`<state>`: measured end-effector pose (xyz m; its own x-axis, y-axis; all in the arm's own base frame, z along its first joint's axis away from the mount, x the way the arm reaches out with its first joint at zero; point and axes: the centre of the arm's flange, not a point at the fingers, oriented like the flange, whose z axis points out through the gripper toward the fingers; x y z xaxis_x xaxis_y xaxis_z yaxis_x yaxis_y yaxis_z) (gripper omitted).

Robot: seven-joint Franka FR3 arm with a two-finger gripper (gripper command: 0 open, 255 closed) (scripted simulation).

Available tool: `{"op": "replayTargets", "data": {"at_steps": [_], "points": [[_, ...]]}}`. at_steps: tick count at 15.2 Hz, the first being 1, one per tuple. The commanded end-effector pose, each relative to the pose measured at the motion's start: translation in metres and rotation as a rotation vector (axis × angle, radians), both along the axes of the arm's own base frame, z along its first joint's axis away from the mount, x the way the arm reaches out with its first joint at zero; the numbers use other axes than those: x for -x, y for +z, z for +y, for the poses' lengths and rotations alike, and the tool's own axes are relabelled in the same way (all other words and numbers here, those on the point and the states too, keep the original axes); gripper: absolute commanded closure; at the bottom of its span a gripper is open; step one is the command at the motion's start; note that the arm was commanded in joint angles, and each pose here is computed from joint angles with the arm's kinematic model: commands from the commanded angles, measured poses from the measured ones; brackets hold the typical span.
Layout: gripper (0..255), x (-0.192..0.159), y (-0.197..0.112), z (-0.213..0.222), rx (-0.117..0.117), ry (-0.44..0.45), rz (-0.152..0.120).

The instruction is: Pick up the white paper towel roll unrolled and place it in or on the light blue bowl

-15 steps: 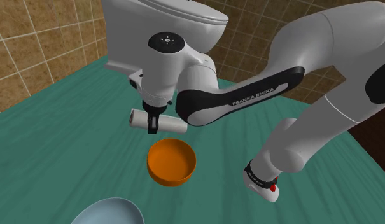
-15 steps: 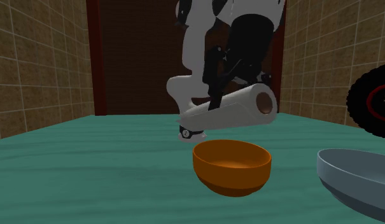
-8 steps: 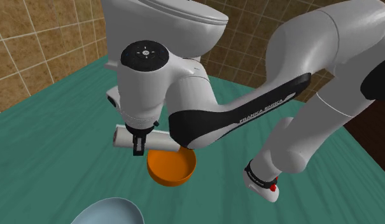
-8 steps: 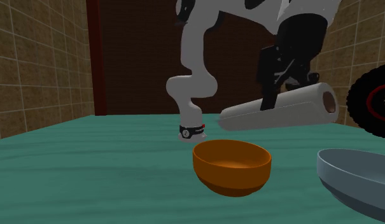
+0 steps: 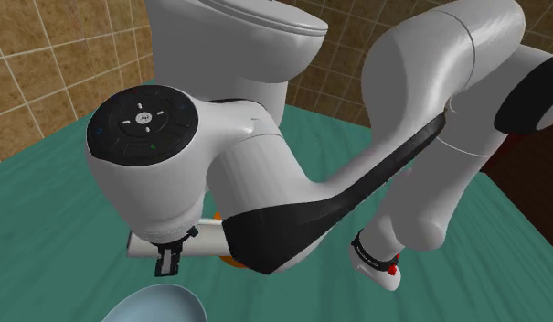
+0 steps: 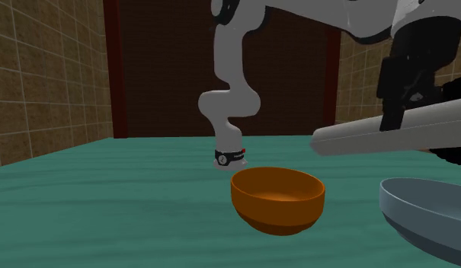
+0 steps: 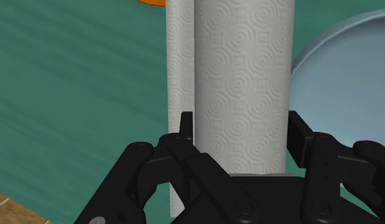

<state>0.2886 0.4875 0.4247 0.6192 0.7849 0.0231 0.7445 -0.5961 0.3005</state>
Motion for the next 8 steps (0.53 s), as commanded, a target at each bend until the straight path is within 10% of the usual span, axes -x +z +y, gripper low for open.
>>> {"op": "replayTargets", "data": {"at_steps": [1, 8], "points": [[255, 0.013, -0.001, 0.024, 0.0, -0.002, -0.001], [255, 0.056, 0.0, 0.106, 0.0, -0.002, -0.001]]}}
